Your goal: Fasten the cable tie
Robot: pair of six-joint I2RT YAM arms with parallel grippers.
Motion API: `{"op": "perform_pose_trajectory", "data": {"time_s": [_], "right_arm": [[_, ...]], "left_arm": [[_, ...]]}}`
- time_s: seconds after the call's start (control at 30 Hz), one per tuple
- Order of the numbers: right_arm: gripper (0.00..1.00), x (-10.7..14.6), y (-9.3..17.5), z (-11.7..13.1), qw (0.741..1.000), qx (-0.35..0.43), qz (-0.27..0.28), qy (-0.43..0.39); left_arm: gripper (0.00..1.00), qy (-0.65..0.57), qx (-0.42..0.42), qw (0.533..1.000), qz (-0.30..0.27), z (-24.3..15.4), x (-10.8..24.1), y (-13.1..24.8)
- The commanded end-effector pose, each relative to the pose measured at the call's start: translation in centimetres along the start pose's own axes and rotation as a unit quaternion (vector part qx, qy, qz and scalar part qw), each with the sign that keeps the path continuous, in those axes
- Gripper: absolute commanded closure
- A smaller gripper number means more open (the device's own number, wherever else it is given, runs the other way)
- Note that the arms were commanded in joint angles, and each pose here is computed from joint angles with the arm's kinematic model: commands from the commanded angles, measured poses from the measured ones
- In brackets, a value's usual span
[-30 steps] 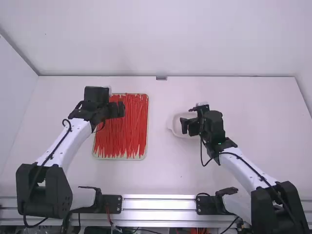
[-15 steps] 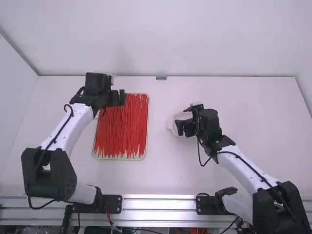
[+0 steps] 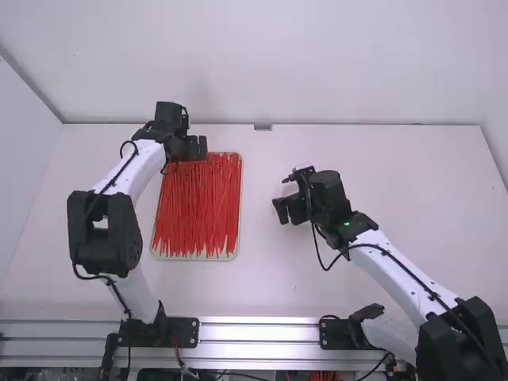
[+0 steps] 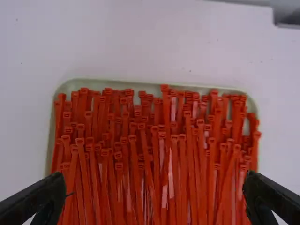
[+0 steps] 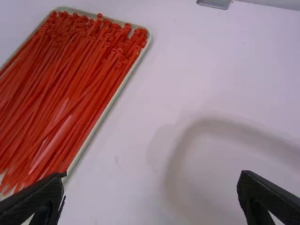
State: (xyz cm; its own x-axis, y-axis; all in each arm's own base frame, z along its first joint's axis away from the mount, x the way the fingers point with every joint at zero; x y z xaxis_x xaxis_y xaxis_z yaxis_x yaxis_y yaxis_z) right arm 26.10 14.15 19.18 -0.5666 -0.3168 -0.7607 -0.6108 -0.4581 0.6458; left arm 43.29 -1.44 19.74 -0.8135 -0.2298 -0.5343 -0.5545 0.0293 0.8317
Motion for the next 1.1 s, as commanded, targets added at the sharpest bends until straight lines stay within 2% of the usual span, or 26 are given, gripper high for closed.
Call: {"op": "perform_pose_trajectory", "data": {"time_s": [0.0,0.47,0.8,0.87,0.97,1.07], "right_arm": [[0.01,-1.4,0.6,0.1,1.0,0.002,-0.021,0.007],[0.01,-0.8,0.6,0.1,1.0,0.001,-0.001,0.004],[0.01,-0.4,0.6,0.0,1.0,0.001,0.01,0.002],[0.02,-0.4,0.6,0.1,1.0,0.001,0.01,0.002],[0.02,-0.4,0.6,0.0,1.0,0.001,0.011,0.002],[0.01,-0.3,0.6,0.0,1.0,0.001,0.014,0.001]], "left_arm": [[0.01,0.004,-0.013,1.0,-0.003,-0.2,-0.3,-0.8],[0.01,0.004,-0.016,0.999,0.027,0.1,0.9,-4.7],[0.01,-0.004,-0.075,0.997,0.03,1.2,1.5,-5.2],[0.12,-0.004,-0.077,0.997,0.03,1.3,1.5,-5.2],[0.18,0.005,-0.088,0.996,0.022,1.5,1.4,-5.3],[0.32,0.016,-0.099,0.995,0.009,1.7,1.3,-5.5]]}}
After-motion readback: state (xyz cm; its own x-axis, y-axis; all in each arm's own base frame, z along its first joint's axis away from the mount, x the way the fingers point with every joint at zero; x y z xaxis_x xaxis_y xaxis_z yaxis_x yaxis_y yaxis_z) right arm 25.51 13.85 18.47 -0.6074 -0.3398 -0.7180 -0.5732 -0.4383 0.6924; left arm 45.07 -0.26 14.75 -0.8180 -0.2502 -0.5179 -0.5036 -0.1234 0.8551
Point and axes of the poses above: each hand's point on the last joint's axis, 136 mm out from that joint toward the fingers, its own y axis back along the fingers, its own z axis along the line the jaws close on, x = y × z, the point moved 9 cm from there along y, back along the fingers, and after that the axes turned 6 degrees about y, right-handed, at the moved point
